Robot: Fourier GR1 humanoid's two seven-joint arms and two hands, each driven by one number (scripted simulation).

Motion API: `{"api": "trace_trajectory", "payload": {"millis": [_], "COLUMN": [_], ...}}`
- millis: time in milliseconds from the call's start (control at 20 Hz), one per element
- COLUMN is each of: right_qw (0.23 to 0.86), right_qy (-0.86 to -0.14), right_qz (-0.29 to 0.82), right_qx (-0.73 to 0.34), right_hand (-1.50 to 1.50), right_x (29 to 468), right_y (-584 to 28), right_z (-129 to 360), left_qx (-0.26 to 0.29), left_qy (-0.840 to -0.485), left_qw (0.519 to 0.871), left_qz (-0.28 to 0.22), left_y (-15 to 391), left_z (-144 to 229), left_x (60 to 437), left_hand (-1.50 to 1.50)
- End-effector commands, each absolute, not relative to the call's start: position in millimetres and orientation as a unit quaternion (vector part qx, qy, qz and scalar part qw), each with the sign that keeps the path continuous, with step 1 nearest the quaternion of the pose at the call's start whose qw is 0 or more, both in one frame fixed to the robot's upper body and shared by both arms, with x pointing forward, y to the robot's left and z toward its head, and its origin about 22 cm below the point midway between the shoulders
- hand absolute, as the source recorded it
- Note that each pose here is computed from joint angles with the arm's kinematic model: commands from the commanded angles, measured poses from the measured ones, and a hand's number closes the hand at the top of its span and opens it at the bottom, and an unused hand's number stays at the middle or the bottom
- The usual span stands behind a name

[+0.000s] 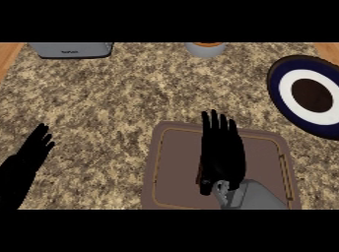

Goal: Pick the sweet potato from the tray and place it in the plate

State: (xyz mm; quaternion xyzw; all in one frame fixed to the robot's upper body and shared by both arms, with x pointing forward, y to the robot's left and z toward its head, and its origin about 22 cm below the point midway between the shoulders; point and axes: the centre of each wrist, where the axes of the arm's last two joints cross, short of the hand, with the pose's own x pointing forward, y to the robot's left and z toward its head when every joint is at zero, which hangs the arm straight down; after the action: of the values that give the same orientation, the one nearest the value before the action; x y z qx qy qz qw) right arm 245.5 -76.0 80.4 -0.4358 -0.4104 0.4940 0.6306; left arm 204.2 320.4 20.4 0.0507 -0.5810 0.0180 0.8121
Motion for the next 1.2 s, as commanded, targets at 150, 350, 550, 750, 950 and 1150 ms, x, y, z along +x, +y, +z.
{"api": "trace_trajectory", "payload": {"millis": [150,350,550,750,950,1150], "right_qw": [0.66,0.645,0.643,0.641,0.66,0.656], "right_qy": [-0.339,-0.32,-0.292,-0.28,-0.274,-0.259], "right_qz": [0.481,0.49,0.488,0.491,0.485,0.502], "right_qx": [-0.466,-0.492,-0.513,-0.519,-0.505,-0.5], "right_hand": [-1.5,-1.5,-1.5,-1.5,-1.5,-1.5], "right_x": [234,244,256,240,237,250], "right_y": [-49,-55,-58,-46,-51,-65], "right_z": [62,56,50,32,24,9], "left_qx": [0.005,0.011,0.006,0.008,0.001,0.002], "left_qy": [-0.555,-0.555,-0.567,-0.557,-0.563,-0.556], "left_qw": [0.832,0.832,0.823,0.83,0.826,0.831], "left_qz": [0.001,0.01,-0.003,0.0,-0.003,0.002], "left_y": [275,264,260,269,248,250], "left_z": [-13,-11,-3,-14,-17,-22], "left_x": [212,210,211,215,198,224], "left_hand": [0.0,0.0,0.0,0.0,0.0,0.0]}}
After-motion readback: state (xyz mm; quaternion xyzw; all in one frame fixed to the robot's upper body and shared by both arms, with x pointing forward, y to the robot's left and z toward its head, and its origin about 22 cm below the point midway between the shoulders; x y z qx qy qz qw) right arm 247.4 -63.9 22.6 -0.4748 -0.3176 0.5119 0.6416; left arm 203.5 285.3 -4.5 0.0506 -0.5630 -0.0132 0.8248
